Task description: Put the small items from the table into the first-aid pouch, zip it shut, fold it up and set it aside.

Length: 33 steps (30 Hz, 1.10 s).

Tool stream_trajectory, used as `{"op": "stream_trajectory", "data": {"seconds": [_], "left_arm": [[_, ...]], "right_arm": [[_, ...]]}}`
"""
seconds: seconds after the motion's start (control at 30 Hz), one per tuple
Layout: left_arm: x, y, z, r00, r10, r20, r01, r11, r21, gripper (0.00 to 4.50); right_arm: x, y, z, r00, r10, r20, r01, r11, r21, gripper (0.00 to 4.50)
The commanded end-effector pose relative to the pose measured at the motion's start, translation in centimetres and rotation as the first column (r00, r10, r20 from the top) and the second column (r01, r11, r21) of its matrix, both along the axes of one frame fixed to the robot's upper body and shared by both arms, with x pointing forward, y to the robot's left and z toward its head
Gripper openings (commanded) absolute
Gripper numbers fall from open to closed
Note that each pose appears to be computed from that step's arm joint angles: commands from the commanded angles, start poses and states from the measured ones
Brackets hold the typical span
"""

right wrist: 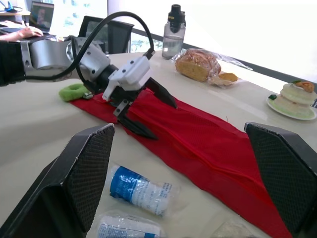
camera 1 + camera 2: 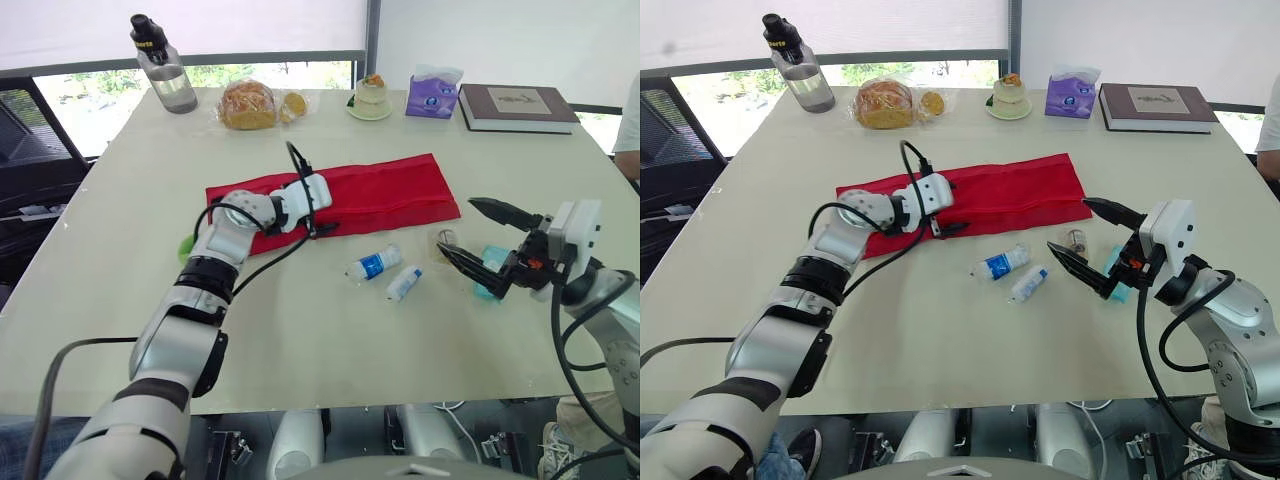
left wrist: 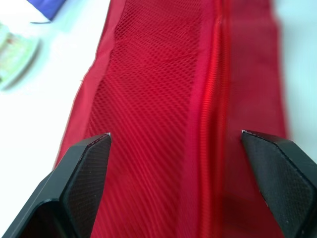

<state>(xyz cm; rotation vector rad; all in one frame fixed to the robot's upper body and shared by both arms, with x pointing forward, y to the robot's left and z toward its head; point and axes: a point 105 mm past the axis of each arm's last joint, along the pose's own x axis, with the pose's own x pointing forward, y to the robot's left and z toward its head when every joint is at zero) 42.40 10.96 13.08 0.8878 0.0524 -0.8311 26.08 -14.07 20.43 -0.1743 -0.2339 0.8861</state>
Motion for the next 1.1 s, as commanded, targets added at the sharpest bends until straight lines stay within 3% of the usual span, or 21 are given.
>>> {"op": "stream_trajectory", "data": {"seconds": [0.03, 0.37, 0.5, 0.77, 0.93, 1.1], "left_arm": [[0.4, -0.7, -0.6, 0.998, 0.034, 0.059, -0.037, 0.998, 0.048, 4.43], [0.5, 1.3, -0.6, 0.974, 0.186, 0.127, -0.198, 0.976, 0.091, 4.43], [1.5, 2.5, -0.7, 0.944, 0.301, 0.136, -0.313, 0.947, 0.071, 4.43], [0.9, 2.2, -2.0, 0.942, 0.318, 0.108, -0.330, 0.935, 0.127, 4.43], [0.5, 2.4, -1.7, 0.935, 0.345, 0.083, -0.351, 0.932, 0.091, 2.90], [0.1, 1.4, -1.6, 0.945, 0.322, 0.054, -0.325, 0.944, 0.065, 0.76]], "right_arm": [[-0.2, 0.5, 1.1, 0.998, -0.004, 0.063, 0.003, 1.000, 0.016, 4.50], [-0.2, 0.1, 1.4, 0.996, -0.031, 0.081, 0.030, 1.000, 0.008, 4.50], [-0.2, 0.4, 1.1, 0.997, -0.016, 0.080, 0.017, 1.000, -0.018, 4.50], [-0.1, 0.4, 1.3, 0.996, -0.014, 0.090, 0.017, 0.999, -0.034, 4.50], [0.1, 0.6, 2.0, 0.994, -0.013, 0.109, 0.015, 1.000, -0.020, 4.50], [0.4, 0.4, 1.8, 0.994, -0.025, 0.106, 0.028, 0.999, -0.028, 4.50]]}}
